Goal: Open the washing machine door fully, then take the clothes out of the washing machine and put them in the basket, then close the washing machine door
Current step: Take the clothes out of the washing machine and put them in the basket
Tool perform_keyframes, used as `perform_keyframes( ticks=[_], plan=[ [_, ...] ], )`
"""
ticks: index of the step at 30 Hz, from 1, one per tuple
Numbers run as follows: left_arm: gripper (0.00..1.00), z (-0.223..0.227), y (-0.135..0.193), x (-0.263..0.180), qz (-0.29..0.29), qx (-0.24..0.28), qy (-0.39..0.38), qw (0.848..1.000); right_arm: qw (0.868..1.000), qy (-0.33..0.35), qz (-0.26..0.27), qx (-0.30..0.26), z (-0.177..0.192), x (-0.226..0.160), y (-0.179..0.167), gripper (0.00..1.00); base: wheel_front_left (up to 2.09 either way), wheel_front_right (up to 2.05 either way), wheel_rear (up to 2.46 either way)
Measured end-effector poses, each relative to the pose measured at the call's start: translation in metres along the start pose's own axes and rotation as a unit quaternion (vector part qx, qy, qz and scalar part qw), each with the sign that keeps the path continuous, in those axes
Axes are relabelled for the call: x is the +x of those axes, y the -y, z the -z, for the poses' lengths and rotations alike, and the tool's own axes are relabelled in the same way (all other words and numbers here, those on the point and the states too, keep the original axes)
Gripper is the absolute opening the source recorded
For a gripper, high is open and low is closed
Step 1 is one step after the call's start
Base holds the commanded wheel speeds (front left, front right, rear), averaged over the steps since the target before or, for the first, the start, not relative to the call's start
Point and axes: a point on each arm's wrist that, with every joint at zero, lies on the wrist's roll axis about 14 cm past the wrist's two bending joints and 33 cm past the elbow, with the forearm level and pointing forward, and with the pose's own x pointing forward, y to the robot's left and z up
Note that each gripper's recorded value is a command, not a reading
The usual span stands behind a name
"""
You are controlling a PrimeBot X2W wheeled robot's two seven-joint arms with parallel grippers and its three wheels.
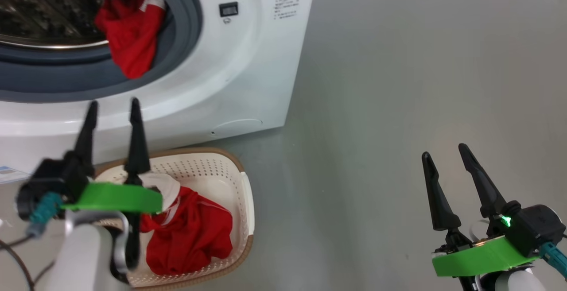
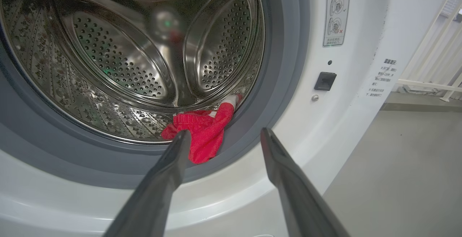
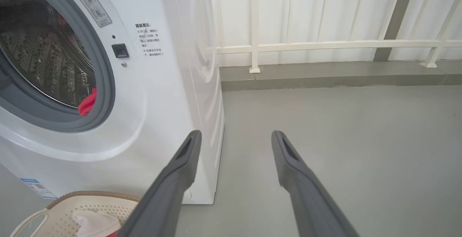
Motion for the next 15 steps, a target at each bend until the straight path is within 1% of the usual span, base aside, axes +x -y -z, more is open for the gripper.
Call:
perform_keyframes(
  ticks=[8, 15],
  plan=[
    [1.00, 0.001, -0.011, 0.039, -0.006, 0.013, 0.007, 1.000, 1.000, -0.018, 0.012, -0.002, 0.012, 0.003, 0.008, 1.00, 0.00, 0.00, 0.00],
    [1.00, -0.003, -0.019, 0.076, -0.014, 0.022, 0.013, 1.000, 1.000, -0.028, 0.006, -0.004, 0.021, 0.012, 0.004, 1.00, 0.00, 0.00, 0.00]
  ],
)
